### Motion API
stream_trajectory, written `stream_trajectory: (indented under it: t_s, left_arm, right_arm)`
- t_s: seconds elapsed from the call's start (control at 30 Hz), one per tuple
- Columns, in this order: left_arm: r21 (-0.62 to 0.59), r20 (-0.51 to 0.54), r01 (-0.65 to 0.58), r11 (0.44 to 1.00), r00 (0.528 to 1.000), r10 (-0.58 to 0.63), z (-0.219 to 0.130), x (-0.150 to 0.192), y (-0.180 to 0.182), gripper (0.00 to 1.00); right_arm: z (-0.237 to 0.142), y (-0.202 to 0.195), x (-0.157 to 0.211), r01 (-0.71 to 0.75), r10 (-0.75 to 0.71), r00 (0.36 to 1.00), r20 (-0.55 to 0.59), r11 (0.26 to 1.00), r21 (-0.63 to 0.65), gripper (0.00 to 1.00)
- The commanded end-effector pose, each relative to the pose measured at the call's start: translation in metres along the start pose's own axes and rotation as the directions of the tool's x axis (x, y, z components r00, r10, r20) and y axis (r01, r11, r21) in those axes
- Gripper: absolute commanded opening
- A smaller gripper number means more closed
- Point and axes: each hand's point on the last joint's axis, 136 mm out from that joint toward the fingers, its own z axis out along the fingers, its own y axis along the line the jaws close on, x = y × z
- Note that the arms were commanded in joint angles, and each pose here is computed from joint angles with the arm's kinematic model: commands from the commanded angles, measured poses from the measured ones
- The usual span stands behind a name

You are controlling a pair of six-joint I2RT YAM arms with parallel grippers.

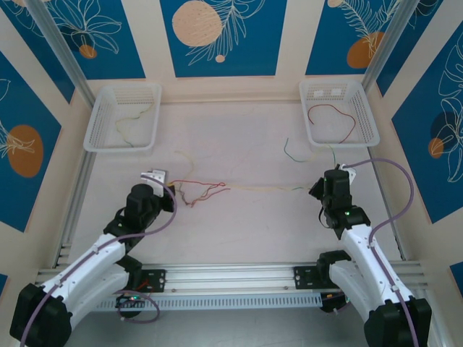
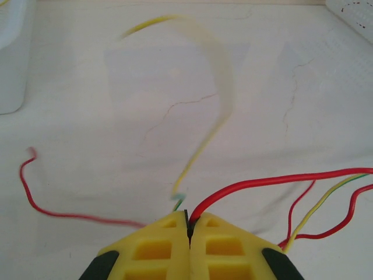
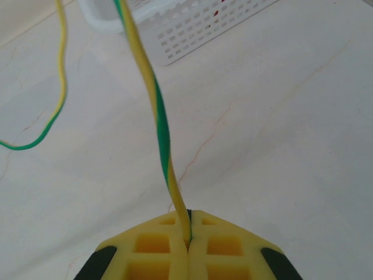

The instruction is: Untangle the cables

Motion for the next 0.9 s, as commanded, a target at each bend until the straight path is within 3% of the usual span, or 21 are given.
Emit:
stream_trajectory:
  t_s: [0.0,0.07,0.17,0.33,0.5,0.63,0.87]
  left_arm:
    - [-0.02,0.033,0.025,0.999,0.999,-0.024,0.0,-0.025,0.005,0.0]
    - [0.022,0.029,0.023,1.0,0.999,-0.023,0.003,-0.033,-0.005,0.0]
    - [0.105,0.02,0.013,0.994,1.0,-0.015,0.005,-0.05,-0.023,0.0]
    - [0.279,0.017,-0.034,0.96,0.999,0.03,0.007,-0.083,-0.071,0.0]
    - [0.411,0.019,-0.118,0.904,0.993,0.121,0.013,-0.103,-0.128,0.0]
    - [0.506,0.019,-0.147,0.85,0.987,0.159,0.015,-0.107,-0.172,0.0]
    - [0.596,0.012,-0.147,0.789,0.985,0.175,0.01,-0.098,-0.212,0.0]
  right_arm:
    - [-0.003,-0.011,-0.013,-0.022,0.018,0.998,0.059,0.998,0.062,0.0]
    - [-0.003,-0.003,-0.012,0.006,-0.008,0.998,0.069,0.999,0.033,0.0]
    - [-0.006,-0.005,-0.015,0.029,-0.037,0.996,0.079,0.995,0.096,0.0]
    - [-0.011,0.038,-0.017,0.147,-0.142,0.983,0.12,0.988,-0.039,0.0]
    - [-0.008,0.06,-0.009,0.218,-0.211,0.97,0.121,0.975,-0.048,0.0]
    - [-0.003,0.056,-0.004,0.2,-0.201,0.976,0.083,0.98,0.017,0.0]
    - [-0.003,0.05,-0.005,0.178,-0.182,0.98,0.079,0.983,0.049,0.0]
